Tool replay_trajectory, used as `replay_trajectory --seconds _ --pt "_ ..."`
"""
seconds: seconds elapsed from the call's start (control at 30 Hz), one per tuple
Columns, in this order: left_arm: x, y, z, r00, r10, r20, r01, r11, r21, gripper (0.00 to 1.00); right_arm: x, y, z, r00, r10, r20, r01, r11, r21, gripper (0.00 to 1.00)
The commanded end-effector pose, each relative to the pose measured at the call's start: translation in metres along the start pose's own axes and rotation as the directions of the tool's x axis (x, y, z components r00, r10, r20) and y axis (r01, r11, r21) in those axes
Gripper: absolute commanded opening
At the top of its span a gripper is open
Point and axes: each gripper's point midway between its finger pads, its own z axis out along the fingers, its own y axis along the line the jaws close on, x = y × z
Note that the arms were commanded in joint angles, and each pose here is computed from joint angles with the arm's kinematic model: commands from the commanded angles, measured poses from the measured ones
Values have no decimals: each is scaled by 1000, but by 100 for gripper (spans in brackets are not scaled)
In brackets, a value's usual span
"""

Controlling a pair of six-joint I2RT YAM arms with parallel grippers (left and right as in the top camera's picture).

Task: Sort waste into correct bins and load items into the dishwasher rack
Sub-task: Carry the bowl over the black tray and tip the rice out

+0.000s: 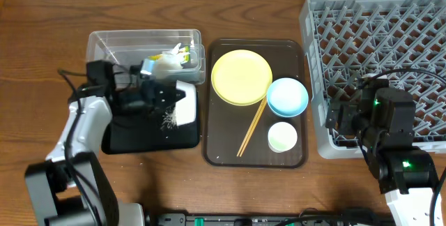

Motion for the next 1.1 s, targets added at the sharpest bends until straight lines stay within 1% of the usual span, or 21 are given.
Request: replay_trajectory --seconds 0.0,0.2,0.27,0.53,0.8,0.93,1.0,1.07 --pt "-4 -14 -13 999 -46 19 42 982 183 6 -7 5 -4 1000 -3 18 3 1000 -14 99" --pt "-13 11 -30 970 -235 55 220 955 197 6 -7 5 -4 1000 -3 18 3 1000 -14 99" --pt "-15 18 -35 947 -316 59 298 932 206 6 -7 5 -4 1000 -3 18 3 1000 -15 99" --pt "-18 23 -42 843 -538 29 519 825 226 6 -7 5 -4 1000 -3 18 3 1000 -15 99" --pt "-18 23 -42 760 -650 -4 634 739 228 6 -7 5 -4 1000 -3 18 3 1000 -14 99" --pt "-19 23 -42 764 -646 -2 629 743 228 6 -7 5 -4 1000 -3 18 3 1000 -14 99" --pt "-19 22 -42 784 -620 6 603 764 228 6 -7 5 -4 1000 -3 18 3 1000 -14 99" --pt "-19 20 -42 791 -611 9 594 772 228 6 -7 5 -4 1000 -3 18 3 1000 -14 99"
